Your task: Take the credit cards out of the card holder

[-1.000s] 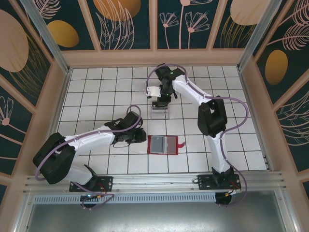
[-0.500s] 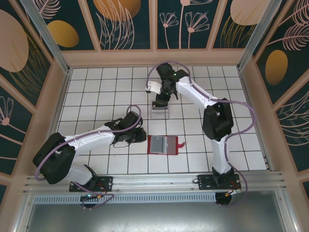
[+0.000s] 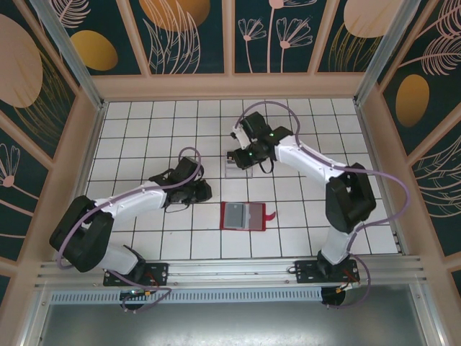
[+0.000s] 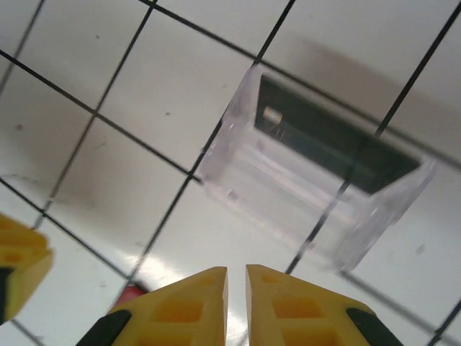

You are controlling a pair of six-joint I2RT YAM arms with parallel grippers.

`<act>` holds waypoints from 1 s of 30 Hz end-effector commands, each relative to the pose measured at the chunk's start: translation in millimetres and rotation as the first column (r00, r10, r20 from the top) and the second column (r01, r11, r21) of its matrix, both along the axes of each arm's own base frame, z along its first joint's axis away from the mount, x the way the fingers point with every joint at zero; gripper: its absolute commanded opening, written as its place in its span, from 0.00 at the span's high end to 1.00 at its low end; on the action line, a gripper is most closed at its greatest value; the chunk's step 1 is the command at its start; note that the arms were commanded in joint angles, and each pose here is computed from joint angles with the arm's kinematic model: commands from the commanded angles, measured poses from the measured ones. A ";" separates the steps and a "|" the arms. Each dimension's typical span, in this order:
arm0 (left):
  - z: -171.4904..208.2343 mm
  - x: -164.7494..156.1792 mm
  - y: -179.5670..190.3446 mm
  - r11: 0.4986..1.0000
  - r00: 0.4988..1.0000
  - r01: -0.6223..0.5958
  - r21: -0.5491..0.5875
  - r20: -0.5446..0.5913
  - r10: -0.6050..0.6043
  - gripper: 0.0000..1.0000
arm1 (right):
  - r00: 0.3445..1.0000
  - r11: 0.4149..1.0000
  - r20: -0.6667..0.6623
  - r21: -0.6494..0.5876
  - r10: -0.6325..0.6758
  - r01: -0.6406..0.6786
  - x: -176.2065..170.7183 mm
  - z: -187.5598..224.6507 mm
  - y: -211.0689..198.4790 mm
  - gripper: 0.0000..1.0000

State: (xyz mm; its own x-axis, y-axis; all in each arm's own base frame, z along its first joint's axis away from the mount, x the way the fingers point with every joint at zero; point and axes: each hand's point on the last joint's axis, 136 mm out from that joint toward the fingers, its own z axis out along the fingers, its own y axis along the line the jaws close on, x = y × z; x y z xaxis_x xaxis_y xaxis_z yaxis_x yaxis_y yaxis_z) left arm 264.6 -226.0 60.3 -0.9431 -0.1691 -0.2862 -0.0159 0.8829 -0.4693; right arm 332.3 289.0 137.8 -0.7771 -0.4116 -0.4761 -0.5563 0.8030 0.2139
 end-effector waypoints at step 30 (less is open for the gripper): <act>21.2 65.5 62.8 0.995 0.994 -0.095 0.017 0.064 0.094 0.80 | 0.906 0.965 -0.358 0.044 -0.225 0.257 -144.0 -65.3 44.6 0.81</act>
